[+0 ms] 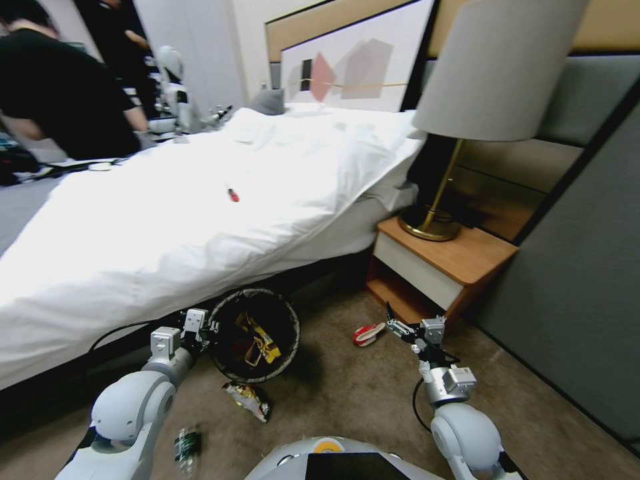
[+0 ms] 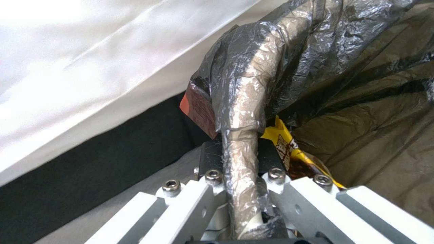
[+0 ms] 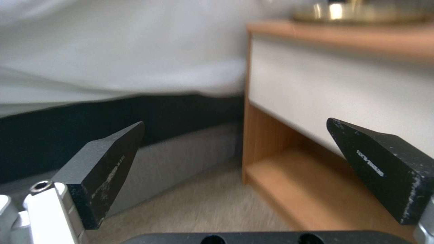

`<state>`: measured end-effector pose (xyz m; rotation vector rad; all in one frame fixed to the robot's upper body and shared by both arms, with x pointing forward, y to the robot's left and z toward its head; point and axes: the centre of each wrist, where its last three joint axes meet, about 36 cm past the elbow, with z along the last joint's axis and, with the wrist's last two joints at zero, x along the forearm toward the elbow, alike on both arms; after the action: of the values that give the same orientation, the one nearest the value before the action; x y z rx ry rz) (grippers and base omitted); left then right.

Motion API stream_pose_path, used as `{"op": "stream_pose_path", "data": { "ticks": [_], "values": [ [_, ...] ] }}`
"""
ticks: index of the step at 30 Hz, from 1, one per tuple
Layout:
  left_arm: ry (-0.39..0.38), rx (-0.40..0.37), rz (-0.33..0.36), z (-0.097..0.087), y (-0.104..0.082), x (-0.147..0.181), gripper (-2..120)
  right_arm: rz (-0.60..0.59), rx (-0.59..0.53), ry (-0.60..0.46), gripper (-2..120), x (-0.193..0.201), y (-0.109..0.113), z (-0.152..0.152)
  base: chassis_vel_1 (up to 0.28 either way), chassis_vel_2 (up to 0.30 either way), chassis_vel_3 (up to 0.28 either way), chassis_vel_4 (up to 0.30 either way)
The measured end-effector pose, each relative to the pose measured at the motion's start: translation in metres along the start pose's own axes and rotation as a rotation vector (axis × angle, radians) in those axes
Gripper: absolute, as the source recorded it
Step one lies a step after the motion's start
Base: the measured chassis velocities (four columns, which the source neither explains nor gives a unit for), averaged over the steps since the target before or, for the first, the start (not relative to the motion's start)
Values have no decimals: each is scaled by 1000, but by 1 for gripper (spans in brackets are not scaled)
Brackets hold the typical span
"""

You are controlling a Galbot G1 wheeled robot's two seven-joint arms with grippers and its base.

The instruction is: Pick up the trash bin, then pick up the garbage from the floor and place it into the trash bin.

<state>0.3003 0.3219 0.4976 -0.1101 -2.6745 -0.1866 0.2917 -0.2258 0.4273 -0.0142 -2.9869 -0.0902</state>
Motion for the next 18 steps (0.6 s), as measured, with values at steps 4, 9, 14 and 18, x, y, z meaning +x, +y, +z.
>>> {"op": "stream_pose_path", "data": {
  "ticks": [4,9,14,18],
  "values": [
    [-6,0,3,-1,-1,0,1,40,-104,131,100,-26,4,0,0,0,0,0],
    [-12,-1,8,-3,-3,1,1,73,-182,252,100,-47,5,8,0,0,0,0],
    [-18,-4,13,-5,-4,1,1,114,-244,358,100,-72,4,29,0,0,0,0],
    [-21,-4,19,-6,-5,2,1,107,-260,400,100,-92,3,42,0,0,0,0]
  ]
}}
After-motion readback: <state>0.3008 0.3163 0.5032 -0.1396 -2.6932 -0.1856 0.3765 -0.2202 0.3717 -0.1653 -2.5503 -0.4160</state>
